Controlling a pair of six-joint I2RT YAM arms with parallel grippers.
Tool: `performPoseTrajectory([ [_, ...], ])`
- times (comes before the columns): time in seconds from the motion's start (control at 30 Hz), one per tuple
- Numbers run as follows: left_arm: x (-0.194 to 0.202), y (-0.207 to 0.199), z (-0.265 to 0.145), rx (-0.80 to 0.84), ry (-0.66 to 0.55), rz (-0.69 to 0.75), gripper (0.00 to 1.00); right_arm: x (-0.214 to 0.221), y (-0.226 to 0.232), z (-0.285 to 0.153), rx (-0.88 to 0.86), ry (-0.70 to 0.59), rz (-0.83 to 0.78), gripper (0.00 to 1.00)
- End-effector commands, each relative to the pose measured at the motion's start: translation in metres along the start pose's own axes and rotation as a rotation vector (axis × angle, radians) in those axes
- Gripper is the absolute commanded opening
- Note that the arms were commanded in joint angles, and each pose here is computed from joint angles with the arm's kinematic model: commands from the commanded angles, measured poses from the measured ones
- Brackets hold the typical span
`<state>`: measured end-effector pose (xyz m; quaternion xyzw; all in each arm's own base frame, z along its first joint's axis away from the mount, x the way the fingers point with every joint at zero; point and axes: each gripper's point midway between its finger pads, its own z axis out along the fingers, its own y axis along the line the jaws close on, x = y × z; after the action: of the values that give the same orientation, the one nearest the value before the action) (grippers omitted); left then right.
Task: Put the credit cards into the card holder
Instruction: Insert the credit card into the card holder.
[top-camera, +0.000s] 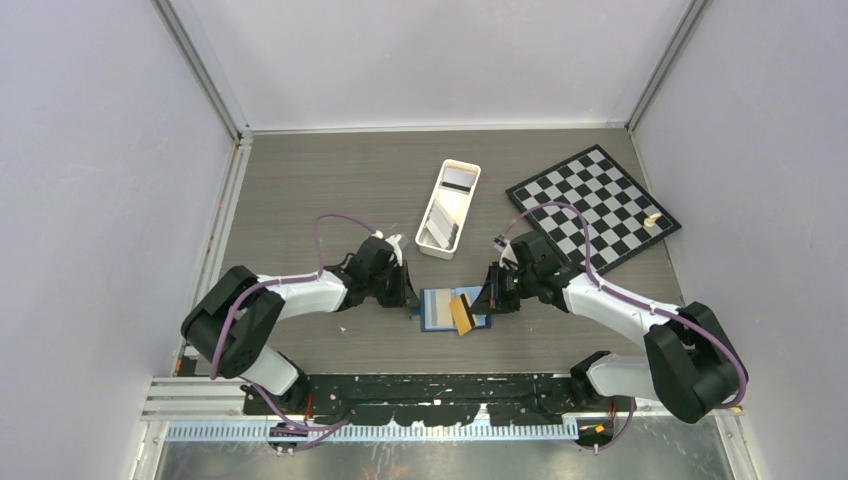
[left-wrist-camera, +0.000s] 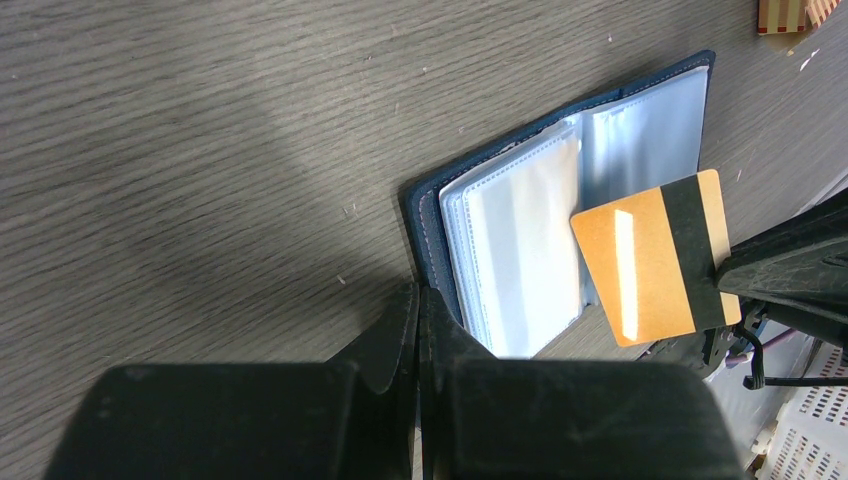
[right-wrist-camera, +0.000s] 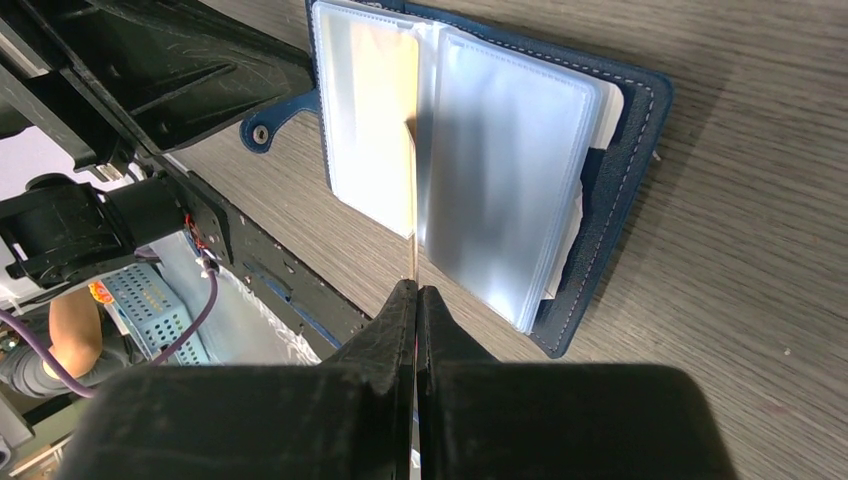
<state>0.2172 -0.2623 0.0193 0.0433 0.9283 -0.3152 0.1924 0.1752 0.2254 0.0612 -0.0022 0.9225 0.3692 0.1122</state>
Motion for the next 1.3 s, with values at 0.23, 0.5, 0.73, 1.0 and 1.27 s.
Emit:
performPoseTrajectory([
  [0.23, 0.019, 0.039, 0.002, -0.147, 0.059, 0.012, 0.0, -0.012, 0.01, -0.009, -0.018, -0.058, -0.033, 0.0],
  [0.5, 0.018, 0.038, 0.002, -0.144, 0.057, 0.013, 0.0, -0.01, 0.009, -0.005, -0.026, -0.041, -0.029, 0.0],
  [0.73, 0.018, 0.038, 0.001, -0.144, 0.058, 0.012, 0.0, -0.008, 0.006, 0.0, -0.028, -0.026, -0.02, 0.0],
  [1.0, 0.018, 0.038, 0.002, -0.144, 0.059, 0.012, 0.0, -0.009, 0.0, 0.005, -0.008, -0.028, -0.012, 0.0],
  [1.27, 0.019, 0.039, 0.002, -0.144, 0.06, 0.01, 0.0, -0.011, -0.015, 0.015, 0.038, -0.05, 0.009, 0.0],
])
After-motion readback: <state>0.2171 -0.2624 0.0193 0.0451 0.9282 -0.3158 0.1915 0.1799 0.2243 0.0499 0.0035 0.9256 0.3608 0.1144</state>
